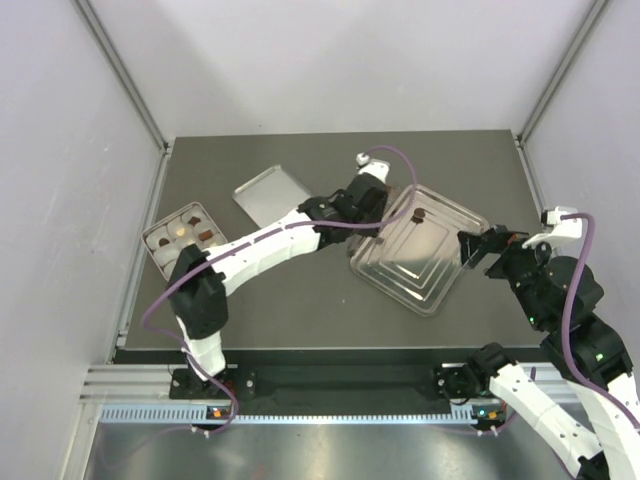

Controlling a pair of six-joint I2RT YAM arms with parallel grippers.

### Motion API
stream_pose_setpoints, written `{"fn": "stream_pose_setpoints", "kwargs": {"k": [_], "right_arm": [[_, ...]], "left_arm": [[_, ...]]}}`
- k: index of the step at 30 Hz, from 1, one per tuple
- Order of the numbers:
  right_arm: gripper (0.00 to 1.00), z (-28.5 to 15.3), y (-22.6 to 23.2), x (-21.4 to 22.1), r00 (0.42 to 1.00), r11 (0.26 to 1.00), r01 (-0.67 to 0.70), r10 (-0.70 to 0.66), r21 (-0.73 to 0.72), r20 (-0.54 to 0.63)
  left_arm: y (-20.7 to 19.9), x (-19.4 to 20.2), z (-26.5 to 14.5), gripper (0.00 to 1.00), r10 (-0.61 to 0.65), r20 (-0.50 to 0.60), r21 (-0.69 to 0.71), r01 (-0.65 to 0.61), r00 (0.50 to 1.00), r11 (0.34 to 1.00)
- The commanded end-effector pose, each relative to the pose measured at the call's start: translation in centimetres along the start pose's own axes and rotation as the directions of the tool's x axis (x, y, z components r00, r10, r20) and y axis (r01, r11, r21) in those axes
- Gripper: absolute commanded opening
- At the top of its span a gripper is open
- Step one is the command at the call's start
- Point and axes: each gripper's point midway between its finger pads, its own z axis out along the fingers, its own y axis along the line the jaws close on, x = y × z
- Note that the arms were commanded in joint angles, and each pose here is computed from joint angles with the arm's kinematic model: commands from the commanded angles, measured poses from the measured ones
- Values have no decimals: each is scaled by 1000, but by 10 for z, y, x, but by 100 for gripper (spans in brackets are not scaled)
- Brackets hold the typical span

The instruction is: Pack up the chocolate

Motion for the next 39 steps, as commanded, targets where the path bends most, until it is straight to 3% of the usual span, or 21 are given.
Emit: {"fn": "stream_pose_setpoints", "kwargs": {"k": [1,6,10,18,24,27,31,39], "right_arm": [[100,-5,9,-7,1000,999,-27,28,-44,15],[100,-3,11,-2,1000,998,-28,28,-56,-1],[100,-1,14,1,1000,997,-30,30,-72,-6],[100,3,28,5,999,990,-17,13,-140,-32],[100,4,45,8,998,976,-15,0,-219,-65],[100,4,54,10,995,967,-10,-15,-255,-95],[100,6,65,11,992,957,-10,-26,-288,-122],[100,5,71,10,989,953,-26,-21,-302,-149]], "left_arm": [[58,-6,-26,35,-143,17,-166,144,990,976],[133,15,-57,33,-310,25,-294,303,950,907],[213,24,-98,33,-435,117,-405,443,893,800],[316,79,-174,34,-511,190,-659,494,839,567],[353,127,-213,35,-561,226,-755,507,796,416],[356,140,-218,35,-588,240,-750,532,773,393],[364,147,-227,35,-584,257,-776,525,770,349],[376,158,-225,35,-585,234,-811,487,777,323]]}}
